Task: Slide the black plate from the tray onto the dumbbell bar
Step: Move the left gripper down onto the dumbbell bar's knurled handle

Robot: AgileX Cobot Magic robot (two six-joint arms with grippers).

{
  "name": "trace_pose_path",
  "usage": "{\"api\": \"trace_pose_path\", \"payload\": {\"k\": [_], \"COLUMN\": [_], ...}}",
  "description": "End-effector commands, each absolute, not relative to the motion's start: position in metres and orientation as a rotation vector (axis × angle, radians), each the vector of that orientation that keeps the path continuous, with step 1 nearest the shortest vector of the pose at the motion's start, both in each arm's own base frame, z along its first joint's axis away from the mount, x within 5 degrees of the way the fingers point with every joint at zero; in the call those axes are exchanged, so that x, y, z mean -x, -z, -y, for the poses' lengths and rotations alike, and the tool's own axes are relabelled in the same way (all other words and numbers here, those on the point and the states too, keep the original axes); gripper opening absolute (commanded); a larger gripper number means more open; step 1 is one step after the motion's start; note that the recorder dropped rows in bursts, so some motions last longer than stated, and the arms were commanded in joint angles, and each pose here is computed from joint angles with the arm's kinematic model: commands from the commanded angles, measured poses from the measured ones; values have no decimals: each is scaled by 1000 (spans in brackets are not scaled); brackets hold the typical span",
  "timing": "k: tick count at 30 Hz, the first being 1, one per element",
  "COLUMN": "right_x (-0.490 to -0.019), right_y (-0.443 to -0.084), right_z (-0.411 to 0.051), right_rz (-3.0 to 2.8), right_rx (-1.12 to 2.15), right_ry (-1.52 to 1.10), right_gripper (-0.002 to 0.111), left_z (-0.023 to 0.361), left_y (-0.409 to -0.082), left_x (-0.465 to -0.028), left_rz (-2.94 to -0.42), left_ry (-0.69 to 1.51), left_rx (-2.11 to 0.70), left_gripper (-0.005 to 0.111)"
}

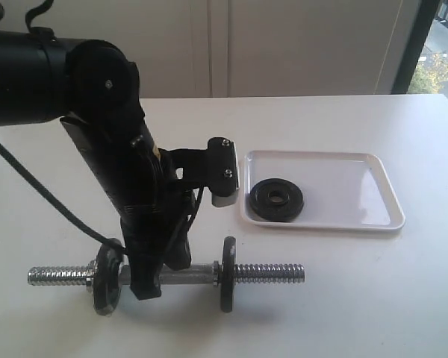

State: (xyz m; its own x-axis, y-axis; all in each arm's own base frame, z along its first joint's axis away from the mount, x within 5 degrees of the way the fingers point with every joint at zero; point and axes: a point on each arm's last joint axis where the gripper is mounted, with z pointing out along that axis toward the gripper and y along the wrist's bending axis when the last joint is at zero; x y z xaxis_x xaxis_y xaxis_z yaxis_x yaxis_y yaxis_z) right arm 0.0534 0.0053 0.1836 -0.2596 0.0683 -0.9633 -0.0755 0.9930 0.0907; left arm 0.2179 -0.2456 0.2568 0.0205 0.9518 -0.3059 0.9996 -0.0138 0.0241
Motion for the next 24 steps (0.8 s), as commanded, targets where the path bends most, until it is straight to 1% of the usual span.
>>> {"api": "trace_pose_path", "payload": {"k": [1, 3, 5, 7, 9, 10, 11, 13, 20, 24], "right_x": [-53, -53, -53, -53, -53, -53, -53, -53, -53, -53], "right_y": [-183, -183, -183, -183, -183, -183, -183, -183, -183, -183], "right_z": [-5, -5, -5, -5, -5, -5, -5, -5, -5, -6], "right_rz": [-1821, -1821, -1821, -1821, -1821, -1821, -1821, -1821, -1821, -1821], "right_rx": [1, 1, 1, 1, 1, 1, 1, 1, 1, 8], "right_ry": [-142, -142, -142, -142, -142, -142, -142, -142, -142, -147], "right_gripper": [0, 0, 0, 0, 0, 0, 0, 0, 0, 0], "left_z": [250, 252, 255, 257, 259, 259, 260, 261, 259, 259], "left_y": [-249, -244, -239, -234, -230, -228, -226, -221, -201, -193], "left_x": [-221, -223, -226, -228, -231, -232, -232, -234, -239, -241], "left_rz": [-1965, -1922, -1891, -1882, -1887, -1888, -1890, -1902, -1953, -1964], "left_ry": [286, 276, 269, 260, 250, 250, 249, 245, 180, 175], "left_rx": [-2124, -2161, -2187, -2192, -2181, -2180, -2180, -2174, -2188, -2201], "left_gripper": [8, 22, 41, 68, 89, 96, 100, 101, 93, 91]}}
